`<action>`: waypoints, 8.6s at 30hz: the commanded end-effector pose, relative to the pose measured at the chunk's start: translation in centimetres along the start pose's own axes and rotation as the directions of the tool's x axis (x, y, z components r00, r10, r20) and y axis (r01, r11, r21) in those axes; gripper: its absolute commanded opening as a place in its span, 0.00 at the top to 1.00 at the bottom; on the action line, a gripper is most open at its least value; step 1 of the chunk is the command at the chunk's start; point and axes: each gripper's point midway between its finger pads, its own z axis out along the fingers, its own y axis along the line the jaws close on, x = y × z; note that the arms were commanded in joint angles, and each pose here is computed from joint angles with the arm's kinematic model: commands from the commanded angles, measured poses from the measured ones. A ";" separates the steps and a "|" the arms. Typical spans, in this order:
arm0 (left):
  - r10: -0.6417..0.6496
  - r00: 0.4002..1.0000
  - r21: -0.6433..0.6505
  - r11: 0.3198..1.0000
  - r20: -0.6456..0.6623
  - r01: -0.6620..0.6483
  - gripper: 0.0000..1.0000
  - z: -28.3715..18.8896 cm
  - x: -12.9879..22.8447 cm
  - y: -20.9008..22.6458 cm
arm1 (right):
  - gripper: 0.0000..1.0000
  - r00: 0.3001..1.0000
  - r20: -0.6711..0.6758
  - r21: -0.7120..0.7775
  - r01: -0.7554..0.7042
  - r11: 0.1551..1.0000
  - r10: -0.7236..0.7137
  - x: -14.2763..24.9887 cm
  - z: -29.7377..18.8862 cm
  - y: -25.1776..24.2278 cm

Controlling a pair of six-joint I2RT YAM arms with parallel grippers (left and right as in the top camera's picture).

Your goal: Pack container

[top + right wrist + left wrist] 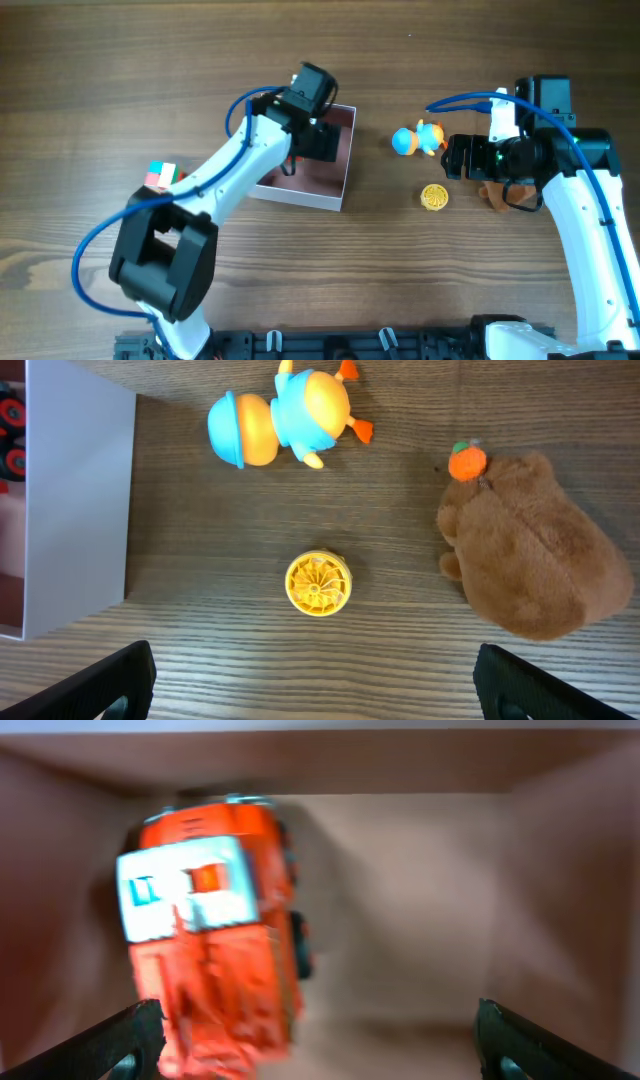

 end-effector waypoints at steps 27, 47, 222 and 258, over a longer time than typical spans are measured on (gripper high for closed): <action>0.117 0.993 -0.166 0.980 0.018 -0.112 0.56 4.6 -1.3 2.7 | 0.00 1.000 0.010 0.016 -0.008 1.000 0.008 -0.4 -0.4 -0.1; -0.298 0.886 -0.161 0.914 0.355 0.373 0.94 -16.7 -2.2 16.5 | 0.96 0.978 0.089 -0.165 0.203 0.965 -0.190 -0.8 -1.3 6.4; 0.016 1.000 0.111 0.994 -0.003 -0.016 0.35 4.5 0.4 -1.1 | 0.00 0.966 0.245 0.100 -0.112 0.989 0.085 -6.6 -10.7 -0.4; 0.179 0.984 0.173 0.968 0.025 -0.180 0.94 6.0 0.5 -6.1 | 0.00 0.972 0.224 0.108 -0.094 0.990 0.068 -6.2 -10.6 -0.5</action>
